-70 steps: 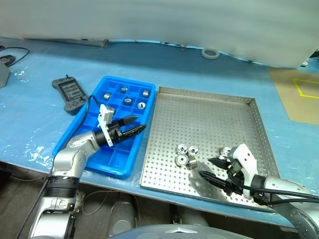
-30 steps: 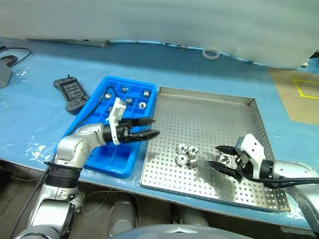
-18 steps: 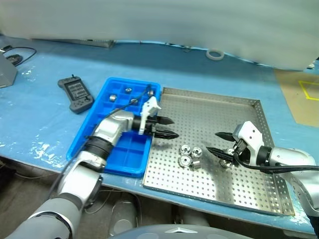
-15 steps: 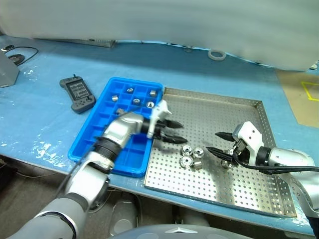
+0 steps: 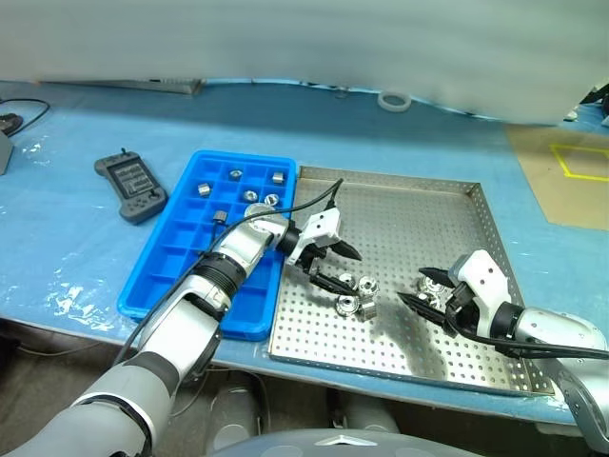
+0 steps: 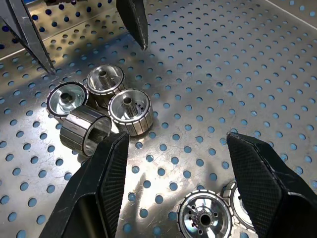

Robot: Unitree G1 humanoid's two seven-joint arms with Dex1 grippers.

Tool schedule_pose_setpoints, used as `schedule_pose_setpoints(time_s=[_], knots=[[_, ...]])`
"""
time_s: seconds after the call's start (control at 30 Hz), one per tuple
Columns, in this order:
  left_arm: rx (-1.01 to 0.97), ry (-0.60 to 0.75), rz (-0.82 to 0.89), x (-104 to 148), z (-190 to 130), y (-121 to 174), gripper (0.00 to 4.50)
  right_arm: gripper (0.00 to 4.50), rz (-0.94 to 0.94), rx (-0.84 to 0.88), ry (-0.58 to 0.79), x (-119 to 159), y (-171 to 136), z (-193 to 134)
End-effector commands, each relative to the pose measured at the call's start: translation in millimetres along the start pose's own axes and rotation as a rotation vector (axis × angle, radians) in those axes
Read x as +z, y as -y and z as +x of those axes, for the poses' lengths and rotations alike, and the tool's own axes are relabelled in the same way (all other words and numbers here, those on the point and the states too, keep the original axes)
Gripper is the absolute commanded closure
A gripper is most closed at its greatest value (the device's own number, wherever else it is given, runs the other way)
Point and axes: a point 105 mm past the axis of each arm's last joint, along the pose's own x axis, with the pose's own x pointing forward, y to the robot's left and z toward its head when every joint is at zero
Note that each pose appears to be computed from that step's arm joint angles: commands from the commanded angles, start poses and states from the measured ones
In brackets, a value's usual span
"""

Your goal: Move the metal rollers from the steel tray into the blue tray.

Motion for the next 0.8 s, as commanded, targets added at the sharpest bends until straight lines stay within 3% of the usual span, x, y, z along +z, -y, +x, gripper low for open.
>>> schedule_pose_setpoints(time_s=[0.03, 0.47, 0.8], knots=[[-0.034, -0.035, 0.094, 7, 0, 0, 0.47, 1.25, -0.031, -0.022, 0.027, 9, 0, -4], [-0.171, -0.081, 0.148, 0, -8, 11, 0.47, 1.25, -0.025, -0.045, -0.011, 2, -1, -7], [-0.147, -0.037, -0.023, -12, 22, 11, 0.47, 1.25, -0.035, -0.066, -0.038, -2, 2, -11]])
